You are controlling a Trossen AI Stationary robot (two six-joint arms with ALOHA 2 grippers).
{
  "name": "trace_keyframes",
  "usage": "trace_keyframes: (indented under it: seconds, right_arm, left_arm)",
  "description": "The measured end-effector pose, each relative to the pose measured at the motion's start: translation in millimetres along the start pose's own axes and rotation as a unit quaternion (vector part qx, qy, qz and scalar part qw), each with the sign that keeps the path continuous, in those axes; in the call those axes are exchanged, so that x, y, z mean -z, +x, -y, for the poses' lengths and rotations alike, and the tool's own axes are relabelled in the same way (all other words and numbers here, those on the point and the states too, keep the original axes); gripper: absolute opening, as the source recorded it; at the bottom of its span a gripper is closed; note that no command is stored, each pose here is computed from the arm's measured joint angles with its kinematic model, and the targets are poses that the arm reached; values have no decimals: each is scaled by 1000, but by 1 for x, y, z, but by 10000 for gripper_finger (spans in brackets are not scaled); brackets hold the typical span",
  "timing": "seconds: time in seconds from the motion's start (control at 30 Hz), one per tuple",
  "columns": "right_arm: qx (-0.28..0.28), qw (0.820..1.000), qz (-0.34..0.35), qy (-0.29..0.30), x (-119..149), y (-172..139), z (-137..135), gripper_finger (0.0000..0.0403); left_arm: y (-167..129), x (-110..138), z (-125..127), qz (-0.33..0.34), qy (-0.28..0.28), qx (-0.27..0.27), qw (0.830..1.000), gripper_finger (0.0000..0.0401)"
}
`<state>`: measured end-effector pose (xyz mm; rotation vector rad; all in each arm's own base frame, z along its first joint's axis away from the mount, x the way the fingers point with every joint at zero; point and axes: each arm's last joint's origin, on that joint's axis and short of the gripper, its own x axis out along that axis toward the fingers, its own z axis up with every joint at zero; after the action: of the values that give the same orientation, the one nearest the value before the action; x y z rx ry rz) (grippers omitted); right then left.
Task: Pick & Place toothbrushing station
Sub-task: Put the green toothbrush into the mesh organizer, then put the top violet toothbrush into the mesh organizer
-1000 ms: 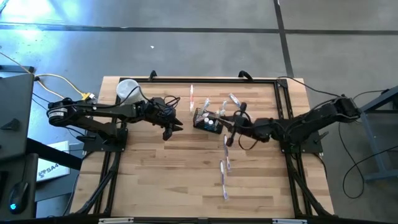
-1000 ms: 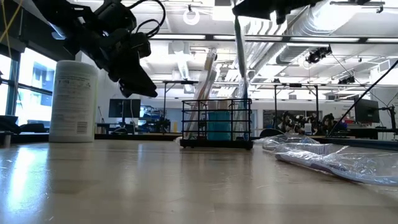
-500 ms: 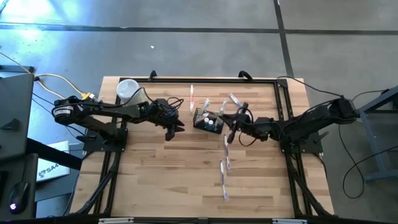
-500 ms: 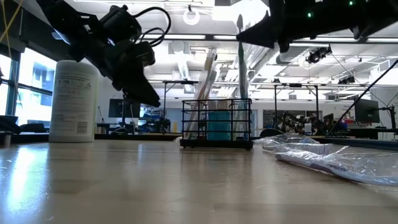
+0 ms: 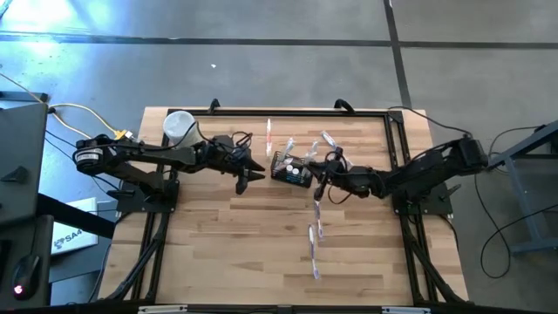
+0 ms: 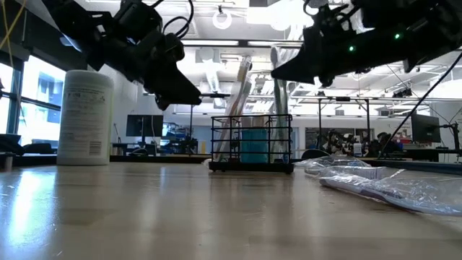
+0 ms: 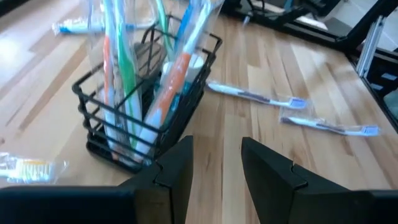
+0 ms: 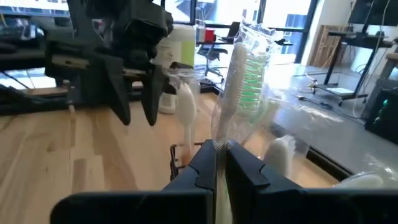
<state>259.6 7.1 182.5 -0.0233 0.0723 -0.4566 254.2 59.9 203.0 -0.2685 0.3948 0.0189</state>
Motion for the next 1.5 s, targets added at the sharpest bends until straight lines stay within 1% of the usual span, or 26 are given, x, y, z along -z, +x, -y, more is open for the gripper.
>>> trace_keyframes:
  seconds: [0.23,0.43,0.6,0.77,0.93,1.1,1.17,1.33,1.5]
  right_arm:
    - [4,1000,-2,7,13,11,2,6]
    - [15,999,-17,43,22,15,6,6]
    - [15,999,-22,47,23,15,5,7]
    - [19,996,-43,69,28,15,6,15]
    - [15,997,-55,51,30,15,5,42]
    - [15,997,-56,48,30,15,5,76]
    - [14,997,-56,43,31,15,5,92]
    - [-9,998,-56,28,30,15,4,136]
    - [-10,998,-53,29,27,14,5,180]
  left_arm:
    - [0,-2,0,9,3,2,1000,136]
    - [0,-1,0,7,2,2,1000,136]
    - [0,-1,0,3,1,1,1000,136]
    - [0,-1,0,3,1,1,1000,136]
    - [0,-1,0,3,1,1,1000,136]
    - [0,-1,0,3,1,1,1000,136]
    - [0,0,0,2,1,1,1000,136]
    - [0,0,0,-1,0,1,1000,136]
    - [0,0,0,-1,0,1,1000,136]
